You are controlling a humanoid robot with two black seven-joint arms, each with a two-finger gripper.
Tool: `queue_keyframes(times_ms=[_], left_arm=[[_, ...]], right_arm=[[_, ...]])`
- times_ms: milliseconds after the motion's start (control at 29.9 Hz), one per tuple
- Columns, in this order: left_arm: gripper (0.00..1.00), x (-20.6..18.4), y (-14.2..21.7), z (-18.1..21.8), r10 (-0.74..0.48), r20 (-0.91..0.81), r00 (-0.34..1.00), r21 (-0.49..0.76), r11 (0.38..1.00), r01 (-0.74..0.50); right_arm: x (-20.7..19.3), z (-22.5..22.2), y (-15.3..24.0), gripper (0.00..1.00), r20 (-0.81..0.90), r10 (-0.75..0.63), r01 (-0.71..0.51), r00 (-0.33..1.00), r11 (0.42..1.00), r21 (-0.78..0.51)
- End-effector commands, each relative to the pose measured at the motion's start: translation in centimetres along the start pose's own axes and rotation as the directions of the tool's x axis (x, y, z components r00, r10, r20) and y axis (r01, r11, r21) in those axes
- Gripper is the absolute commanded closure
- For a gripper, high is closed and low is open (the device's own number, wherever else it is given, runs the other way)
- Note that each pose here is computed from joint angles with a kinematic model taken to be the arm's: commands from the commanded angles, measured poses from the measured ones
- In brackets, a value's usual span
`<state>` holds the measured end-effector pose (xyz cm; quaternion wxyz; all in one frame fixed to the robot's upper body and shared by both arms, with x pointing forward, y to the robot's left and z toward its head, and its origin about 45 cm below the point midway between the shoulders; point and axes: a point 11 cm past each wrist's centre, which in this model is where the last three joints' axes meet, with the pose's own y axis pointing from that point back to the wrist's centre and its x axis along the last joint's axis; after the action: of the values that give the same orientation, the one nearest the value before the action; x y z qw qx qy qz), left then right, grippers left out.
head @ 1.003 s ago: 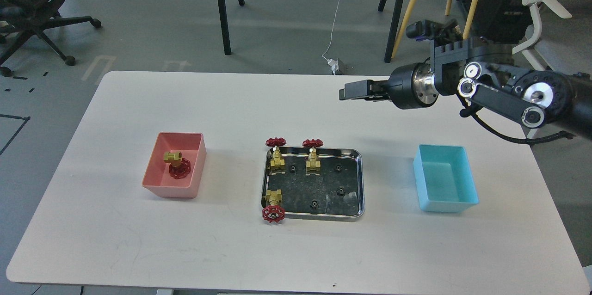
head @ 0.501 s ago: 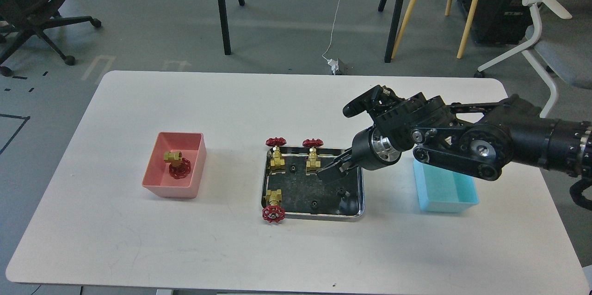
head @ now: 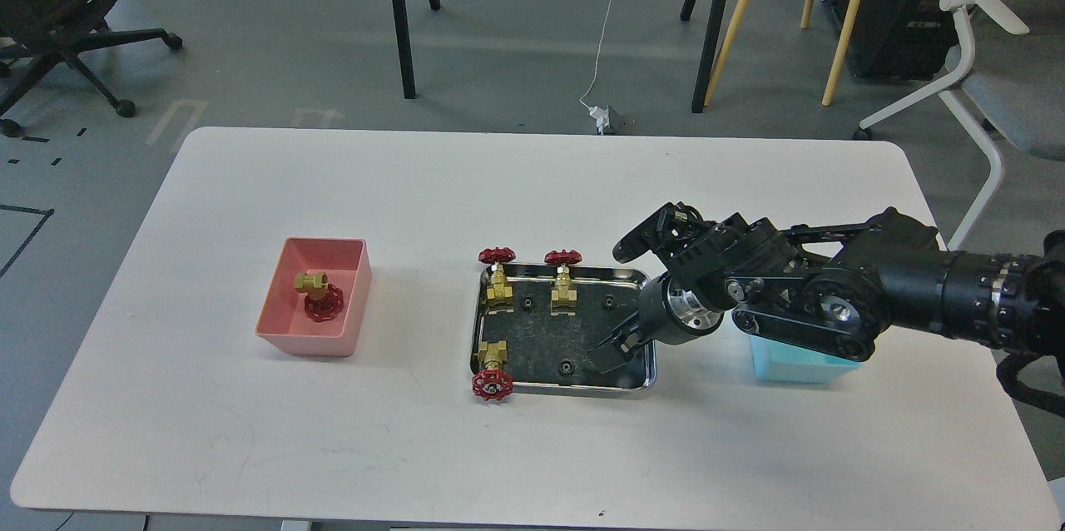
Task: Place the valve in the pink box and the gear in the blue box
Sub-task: 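Close the right gripper on the black gear and lift it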
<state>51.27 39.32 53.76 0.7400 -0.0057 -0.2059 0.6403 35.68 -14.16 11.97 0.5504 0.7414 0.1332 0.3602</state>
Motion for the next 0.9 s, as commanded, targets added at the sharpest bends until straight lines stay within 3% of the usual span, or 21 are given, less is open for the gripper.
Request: queue_keyframes(times_ms=[0,468,869], left_arm=[[0.0,0.2,-0.1,0.3,0.007,-0.001,1.0,-0.004,1.0,-0.007],[0.01,0.7,-0.3,0.9,0.025,-0.004,1.0,-0.01,1.0,-0.026],[0.01,0.8,-0.3,0.9,0.027,-0.005,1.0,-0.01,1.0,-0.027]], right_arm=[[-0.3,0.3,-0.1,0.1,-0.039,-0.008,0.008,0.999,1.0,-0.002],[0.4,-0.6,-1.4,0.19,-0.063,-0.011,0.011,0.998,1.0,-0.004],[0.6,-0.6,-1.8,0.4,-0.102,-0.019,0.016,0.995,0.999,-0.029]])
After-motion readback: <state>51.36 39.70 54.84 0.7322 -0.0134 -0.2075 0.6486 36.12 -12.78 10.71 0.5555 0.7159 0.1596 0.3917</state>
